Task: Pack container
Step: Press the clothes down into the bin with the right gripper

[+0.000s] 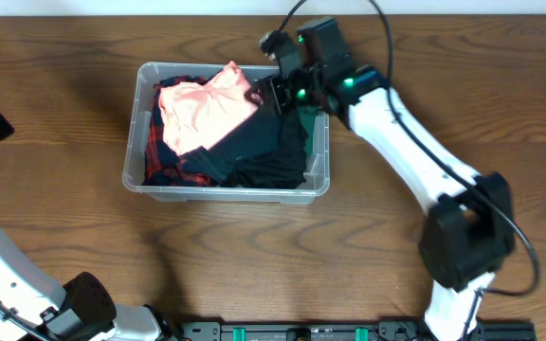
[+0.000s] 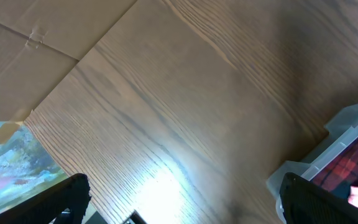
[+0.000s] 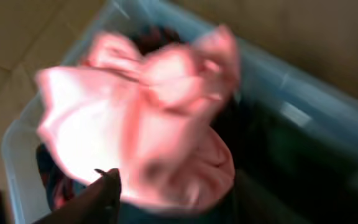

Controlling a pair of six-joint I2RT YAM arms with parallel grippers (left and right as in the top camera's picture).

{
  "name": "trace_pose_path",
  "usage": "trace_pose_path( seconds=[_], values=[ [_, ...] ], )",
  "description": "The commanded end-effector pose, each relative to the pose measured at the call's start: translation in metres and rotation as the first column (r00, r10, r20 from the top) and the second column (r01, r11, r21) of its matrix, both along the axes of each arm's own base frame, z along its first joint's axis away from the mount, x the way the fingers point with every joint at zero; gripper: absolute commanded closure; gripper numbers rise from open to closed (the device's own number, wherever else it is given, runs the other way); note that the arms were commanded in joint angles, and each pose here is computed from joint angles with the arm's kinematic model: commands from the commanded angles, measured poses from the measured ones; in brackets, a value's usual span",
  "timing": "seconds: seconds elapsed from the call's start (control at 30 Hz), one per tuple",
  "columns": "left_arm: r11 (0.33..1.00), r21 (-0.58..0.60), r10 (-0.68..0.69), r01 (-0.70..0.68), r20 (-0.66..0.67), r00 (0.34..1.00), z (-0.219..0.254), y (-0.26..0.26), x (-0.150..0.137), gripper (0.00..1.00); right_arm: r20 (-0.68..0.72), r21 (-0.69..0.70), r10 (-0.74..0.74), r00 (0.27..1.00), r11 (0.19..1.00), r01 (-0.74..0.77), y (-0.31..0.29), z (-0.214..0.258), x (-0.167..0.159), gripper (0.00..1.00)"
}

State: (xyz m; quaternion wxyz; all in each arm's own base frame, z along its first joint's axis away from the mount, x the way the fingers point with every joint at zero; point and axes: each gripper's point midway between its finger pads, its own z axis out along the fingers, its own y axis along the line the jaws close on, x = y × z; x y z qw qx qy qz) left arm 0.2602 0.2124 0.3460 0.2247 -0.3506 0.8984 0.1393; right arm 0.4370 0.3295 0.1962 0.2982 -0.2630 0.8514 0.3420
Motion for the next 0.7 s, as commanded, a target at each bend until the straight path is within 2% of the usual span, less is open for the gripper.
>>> trace_pose_path(
  seconds=[0.0, 0.13, 0.2, 0.27, 0.4, 0.5, 0.6, 0.67],
  values=[
    [1.0, 0.005, 0.02, -0.02, 0.007, 1.0, 0.002, 0.002, -0.002, 0.02, 0.178, 0.044, 0.096, 0.979, 0.993, -0.105, 0.007, 0.052, -0.011, 0.53],
    [1.0, 0.005, 0.02, -0.02, 0.007, 1.0, 0.002, 0.002, -0.002, 0.02, 0.233, 0.119, 0.189, 0.954, 0.968, -0.221, 0.036, 0.067, -0.026, 0.62],
    [1.0, 0.005, 0.02, -0.02, 0.007, 1.0, 0.002, 0.002, -0.002, 0.02, 0.241, 0.097, 0.186, 0.953, 0.972, -0.214, 0.049, 0.055, -0.025, 0.66],
    [1.0, 0.005, 0.02, -0.02, 0.007, 1.0, 0.002, 0.002, -0.002, 0.02, 0.225, 0.063, 0.186, 0.956, 0.977, -0.204, 0.063, 0.032, -0.024, 0.76],
    [1.0, 0.005, 0.02, -0.02, 0.007, 1.0, 0.002, 0.002, -0.002, 0.02, 0.096, -0.072, 0.189, 0.977, 0.981, -0.182, 0.087, -0.07, -0.026, 0.79],
    [1.0, 0.005, 0.02, -0.02, 0.007, 1.0, 0.002, 0.002, -0.002, 0.02, -0.083, -0.181, 0.147, 0.986, 0.97, -0.16, 0.083, -0.166, -0.036, 0.79],
    [1.0, 0.005, 0.02, -0.02, 0.007, 1.0, 0.002, 0.002, -0.002, 0.02, -0.31, -0.268, 0.05, 0.949, 0.954, -0.138, 0.06, -0.249, -0.059, 0.86],
    [1.0, 0.005, 0.02, -0.02, 0.007, 1.0, 0.002, 0.002, -0.002, 0.02, -0.389, -0.316, 0.013, 0.921, 0.938, -0.147, 0.044, -0.276, -0.071, 0.89]
  ],
)
